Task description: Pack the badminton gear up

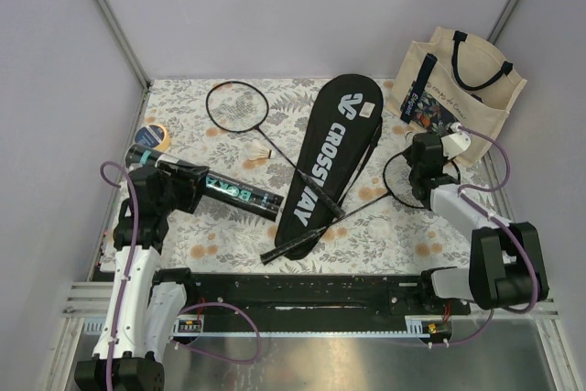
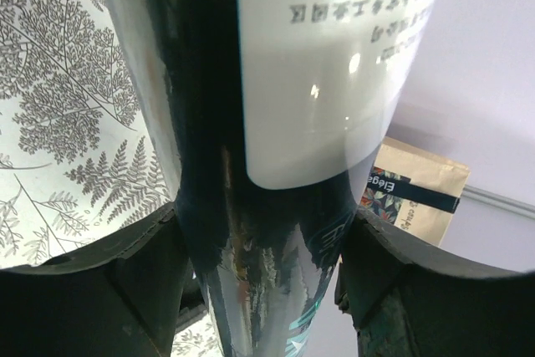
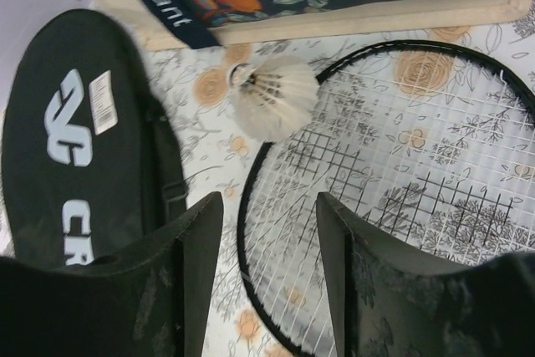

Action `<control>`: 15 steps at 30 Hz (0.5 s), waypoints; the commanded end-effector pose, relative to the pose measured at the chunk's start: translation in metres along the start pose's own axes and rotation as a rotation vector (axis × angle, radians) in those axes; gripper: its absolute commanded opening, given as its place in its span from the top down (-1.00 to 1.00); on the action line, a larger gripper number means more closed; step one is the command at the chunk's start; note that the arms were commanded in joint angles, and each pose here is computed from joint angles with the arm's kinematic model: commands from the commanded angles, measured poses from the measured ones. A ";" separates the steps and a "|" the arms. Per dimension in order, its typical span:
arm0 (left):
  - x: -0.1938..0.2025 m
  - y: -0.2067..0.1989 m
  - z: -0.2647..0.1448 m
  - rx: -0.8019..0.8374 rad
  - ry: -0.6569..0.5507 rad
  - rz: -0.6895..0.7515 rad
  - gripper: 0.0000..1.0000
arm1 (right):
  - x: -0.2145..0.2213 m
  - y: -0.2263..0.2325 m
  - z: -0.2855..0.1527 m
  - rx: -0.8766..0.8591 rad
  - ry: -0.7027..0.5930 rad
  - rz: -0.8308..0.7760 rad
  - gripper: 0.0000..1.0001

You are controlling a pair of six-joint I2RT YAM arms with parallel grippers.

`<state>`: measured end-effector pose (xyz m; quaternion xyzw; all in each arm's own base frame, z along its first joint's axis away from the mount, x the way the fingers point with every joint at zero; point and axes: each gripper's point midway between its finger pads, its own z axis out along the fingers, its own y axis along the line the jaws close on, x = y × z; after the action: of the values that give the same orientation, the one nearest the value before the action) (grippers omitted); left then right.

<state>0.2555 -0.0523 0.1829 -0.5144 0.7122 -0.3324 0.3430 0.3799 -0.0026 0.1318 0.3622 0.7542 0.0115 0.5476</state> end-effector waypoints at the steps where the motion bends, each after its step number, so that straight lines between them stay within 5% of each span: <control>1: -0.017 -0.030 -0.003 0.111 -0.075 0.125 0.54 | -0.025 0.004 0.028 0.024 -0.079 0.163 -0.13; 15: -0.011 -0.025 0.010 0.078 -0.021 0.166 0.54 | -0.021 0.019 0.092 -0.021 -0.032 0.229 -0.08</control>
<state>0.2623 -0.0464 0.1675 -0.4784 0.7481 -0.2938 0.3539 0.4414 -0.0360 0.0964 0.4388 0.7282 0.0334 0.5254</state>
